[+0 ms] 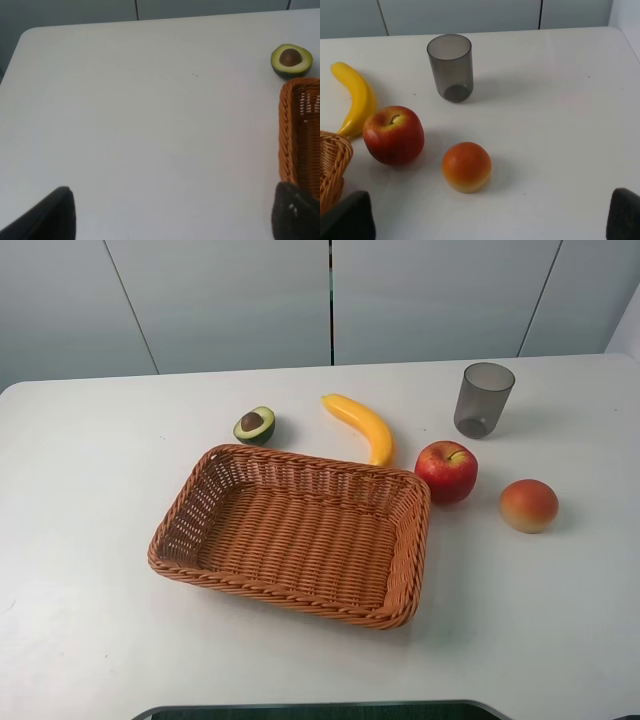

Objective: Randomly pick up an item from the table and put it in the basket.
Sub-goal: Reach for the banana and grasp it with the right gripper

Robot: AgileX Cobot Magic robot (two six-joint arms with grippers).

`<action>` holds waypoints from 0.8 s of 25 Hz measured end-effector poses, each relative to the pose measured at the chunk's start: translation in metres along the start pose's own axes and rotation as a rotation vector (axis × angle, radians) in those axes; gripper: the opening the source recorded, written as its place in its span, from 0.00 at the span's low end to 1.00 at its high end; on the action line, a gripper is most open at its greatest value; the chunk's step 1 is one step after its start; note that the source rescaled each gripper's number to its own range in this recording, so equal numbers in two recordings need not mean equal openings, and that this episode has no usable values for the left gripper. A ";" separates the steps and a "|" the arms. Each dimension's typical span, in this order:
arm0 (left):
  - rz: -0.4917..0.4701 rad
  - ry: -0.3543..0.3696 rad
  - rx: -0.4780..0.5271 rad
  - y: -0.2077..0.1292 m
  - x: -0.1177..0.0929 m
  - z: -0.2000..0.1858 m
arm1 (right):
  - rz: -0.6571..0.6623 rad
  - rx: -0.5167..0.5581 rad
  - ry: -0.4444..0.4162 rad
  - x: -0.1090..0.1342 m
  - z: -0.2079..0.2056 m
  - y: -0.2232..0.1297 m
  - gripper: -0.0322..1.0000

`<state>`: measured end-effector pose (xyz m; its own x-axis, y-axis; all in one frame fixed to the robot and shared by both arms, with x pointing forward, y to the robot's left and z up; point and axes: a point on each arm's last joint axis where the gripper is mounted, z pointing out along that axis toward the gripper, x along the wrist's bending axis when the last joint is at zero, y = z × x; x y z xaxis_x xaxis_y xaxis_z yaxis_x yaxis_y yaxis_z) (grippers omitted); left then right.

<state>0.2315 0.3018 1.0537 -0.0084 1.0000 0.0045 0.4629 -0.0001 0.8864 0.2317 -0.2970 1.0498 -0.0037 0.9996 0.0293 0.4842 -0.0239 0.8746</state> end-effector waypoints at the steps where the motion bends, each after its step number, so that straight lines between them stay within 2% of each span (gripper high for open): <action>1: 0.000 0.000 0.000 0.000 0.000 0.000 | 0.000 0.000 0.000 0.000 0.000 0.000 0.99; 20: 0.000 0.000 0.000 0.000 0.000 0.000 | 0.000 0.000 0.000 0.000 0.000 0.000 0.99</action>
<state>0.2315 0.3018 1.0537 -0.0084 1.0000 0.0045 0.4629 -0.0001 0.8864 0.2317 -0.2970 1.0498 -0.0037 0.9996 0.0293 0.4842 -0.0239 0.8746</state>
